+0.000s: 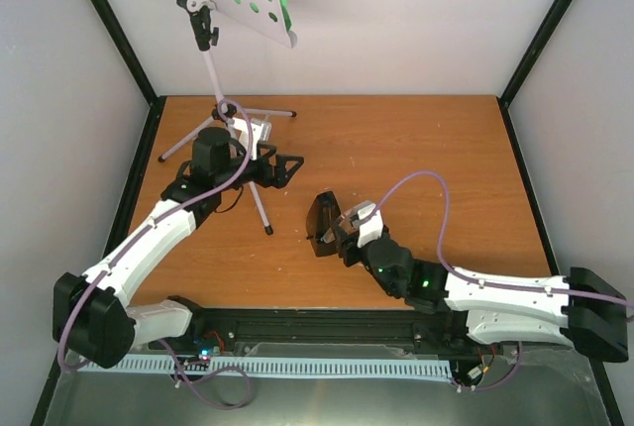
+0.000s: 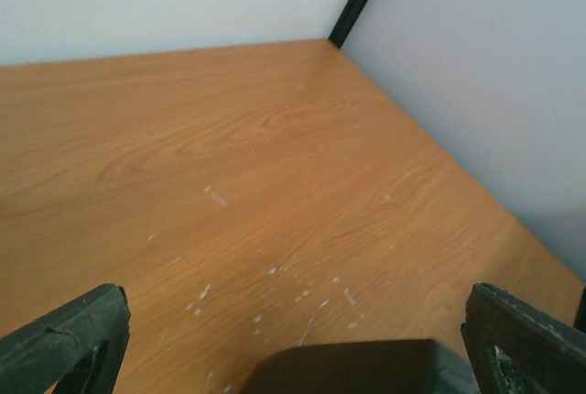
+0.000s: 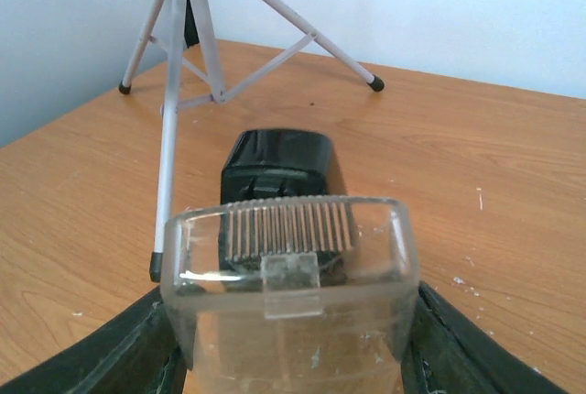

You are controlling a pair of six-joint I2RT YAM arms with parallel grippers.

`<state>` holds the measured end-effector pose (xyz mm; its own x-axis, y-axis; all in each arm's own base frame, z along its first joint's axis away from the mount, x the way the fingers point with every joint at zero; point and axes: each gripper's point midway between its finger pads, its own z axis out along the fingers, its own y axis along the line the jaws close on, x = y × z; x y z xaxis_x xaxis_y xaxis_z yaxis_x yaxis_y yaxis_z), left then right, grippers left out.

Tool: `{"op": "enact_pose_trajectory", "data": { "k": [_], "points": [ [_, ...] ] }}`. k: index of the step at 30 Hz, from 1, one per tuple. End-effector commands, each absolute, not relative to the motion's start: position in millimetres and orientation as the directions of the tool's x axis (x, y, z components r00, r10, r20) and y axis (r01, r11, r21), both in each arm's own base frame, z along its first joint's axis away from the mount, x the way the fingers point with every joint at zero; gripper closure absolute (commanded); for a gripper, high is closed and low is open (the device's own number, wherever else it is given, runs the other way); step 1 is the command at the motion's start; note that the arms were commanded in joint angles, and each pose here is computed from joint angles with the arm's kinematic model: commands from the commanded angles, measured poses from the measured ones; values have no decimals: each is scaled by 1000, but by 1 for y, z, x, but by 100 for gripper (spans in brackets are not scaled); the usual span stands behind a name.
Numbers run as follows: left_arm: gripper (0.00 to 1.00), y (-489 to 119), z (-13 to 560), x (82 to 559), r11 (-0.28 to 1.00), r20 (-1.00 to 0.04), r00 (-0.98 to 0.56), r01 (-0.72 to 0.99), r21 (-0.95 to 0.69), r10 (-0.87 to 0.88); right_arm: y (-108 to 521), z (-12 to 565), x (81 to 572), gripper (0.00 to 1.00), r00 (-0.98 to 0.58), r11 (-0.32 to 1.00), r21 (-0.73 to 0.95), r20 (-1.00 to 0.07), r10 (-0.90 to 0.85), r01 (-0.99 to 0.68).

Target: Pack up the instrument practice props

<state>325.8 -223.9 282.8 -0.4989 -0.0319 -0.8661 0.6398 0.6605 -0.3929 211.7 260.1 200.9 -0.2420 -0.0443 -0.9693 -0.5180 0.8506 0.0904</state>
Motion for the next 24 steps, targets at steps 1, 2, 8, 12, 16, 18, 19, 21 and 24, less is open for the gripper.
{"op": "enact_pose_trajectory", "data": {
  "k": [1, 2, 8, 12, 16, 18, 19, 21, 24],
  "points": [
    [0, -208, 275, 340, 726, -891, -453, 609, -320, -13, 268, 220, 217, 48, -194, 895, 134, -979, 54, -426],
    [1, -210, 281, 337, 712, -899, -437, 630, -311, -6, 271, 216, 218, 48, -210, 901, 128, -977, 42, -415],
    [1, -208, 284, 327, 702, -903, -428, 638, -317, -18, 285, 198, 214, 48, -264, 908, 151, -963, 47, -391],
    [1, -205, 289, 322, 703, -915, -403, 645, -299, -19, 287, 192, 217, 48, -267, 918, 123, -963, 19, -377],
    [0, -204, 291, 318, 702, -919, -394, 648, -295, -23, 287, 187, 218, 48, -271, 923, 125, -962, 24, -364],
    [0, -204, 292, 315, 695, -920, -392, 655, -297, -25, 285, 186, 220, 48, -263, 927, 131, -964, 36, -350],
    [1, -205, 293, 315, 693, -920, -391, 656, -299, -26, 285, 186, 221, 48, -261, 929, 130, -965, 38, -347],
    [0, -205, 294, 314, 688, -920, -391, 660, -301, -28, 286, 186, 222, 48, -259, 931, 125, -965, 34, -343],
    [0, -207, 292, 313, 680, -918, -396, 666, -307, -26, 286, 185, 223, 48, -256, 934, 120, -966, 31, -338]
  ]
}}
